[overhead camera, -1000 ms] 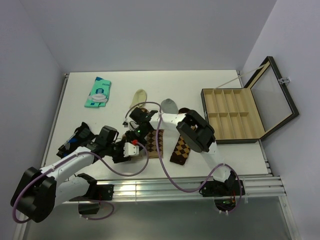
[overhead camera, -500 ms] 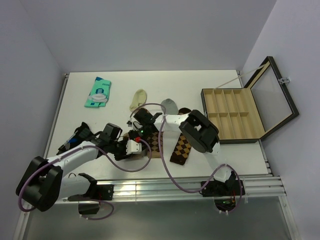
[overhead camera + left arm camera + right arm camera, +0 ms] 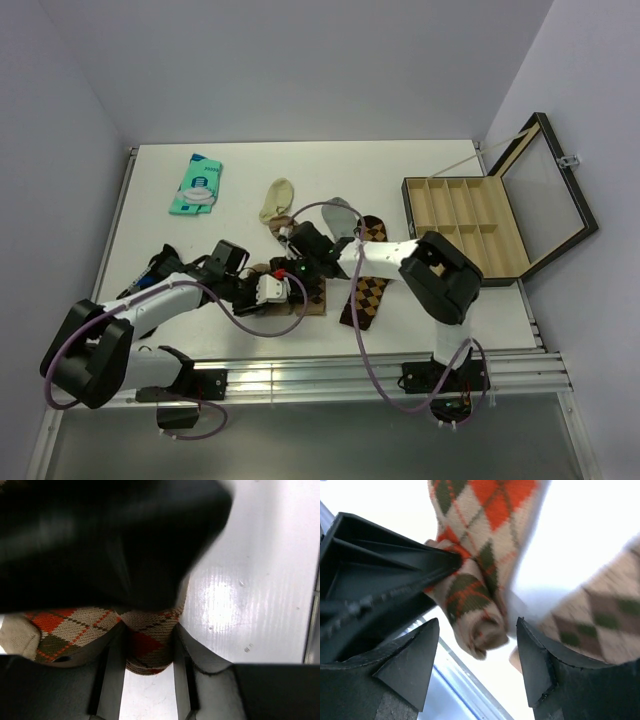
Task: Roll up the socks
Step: Roll the sock at the center of the board.
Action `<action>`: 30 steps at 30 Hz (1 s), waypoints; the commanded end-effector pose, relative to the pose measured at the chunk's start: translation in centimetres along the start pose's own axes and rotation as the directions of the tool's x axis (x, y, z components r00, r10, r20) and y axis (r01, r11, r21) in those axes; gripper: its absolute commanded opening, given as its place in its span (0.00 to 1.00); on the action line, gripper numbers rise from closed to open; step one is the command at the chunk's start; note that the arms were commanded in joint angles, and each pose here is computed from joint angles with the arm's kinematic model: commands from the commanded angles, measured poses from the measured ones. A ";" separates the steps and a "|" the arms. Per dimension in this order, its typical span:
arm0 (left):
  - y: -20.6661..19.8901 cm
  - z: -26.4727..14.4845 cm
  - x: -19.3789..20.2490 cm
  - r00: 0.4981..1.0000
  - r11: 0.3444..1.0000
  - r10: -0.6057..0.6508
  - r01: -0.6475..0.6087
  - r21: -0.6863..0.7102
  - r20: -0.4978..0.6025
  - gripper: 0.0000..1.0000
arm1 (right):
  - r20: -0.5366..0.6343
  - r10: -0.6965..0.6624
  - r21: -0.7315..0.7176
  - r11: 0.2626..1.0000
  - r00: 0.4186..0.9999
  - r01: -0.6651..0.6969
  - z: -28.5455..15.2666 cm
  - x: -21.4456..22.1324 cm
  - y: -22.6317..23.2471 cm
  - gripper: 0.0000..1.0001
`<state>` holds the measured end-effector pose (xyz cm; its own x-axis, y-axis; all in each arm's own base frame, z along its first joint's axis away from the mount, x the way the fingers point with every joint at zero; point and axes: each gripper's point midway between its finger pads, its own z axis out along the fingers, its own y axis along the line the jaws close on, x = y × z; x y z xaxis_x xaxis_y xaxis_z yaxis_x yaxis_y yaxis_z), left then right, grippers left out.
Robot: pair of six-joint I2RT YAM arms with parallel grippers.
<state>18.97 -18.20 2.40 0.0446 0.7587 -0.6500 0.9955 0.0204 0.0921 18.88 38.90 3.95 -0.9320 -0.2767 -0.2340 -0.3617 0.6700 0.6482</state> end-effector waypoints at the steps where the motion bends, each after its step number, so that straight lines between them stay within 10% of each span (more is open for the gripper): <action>1: -2.4 -0.3 0.4 0.999 0.991 -0.041 0.044 0.127 -0.024 0.00 | 0.193 -0.023 0.048 0.999 0.981 0.014 -2.0 -2.7 0.1 0.71; 14: -2.5 -2.3 1.0 0.986 0.930 -0.160 0.163 0.330 -0.036 0.00 | 0.471 -0.052 0.143 0.990 0.881 -0.018 -7.3 -3.1 -3.2 0.71; 30: -1.9 -4.4 2.4 0.906 0.694 -0.394 0.405 0.596 -0.156 0.00 | 0.479 -0.607 0.320 0.794 0.634 0.517 -5.2 -0.6 5.7 0.71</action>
<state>17.86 -13.98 3.09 -0.3581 0.7697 -0.5285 0.8052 -0.0320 -0.5922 16.37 36.95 9.64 -0.5299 -0.2358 -0.8146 -0.7192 0.6339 0.2844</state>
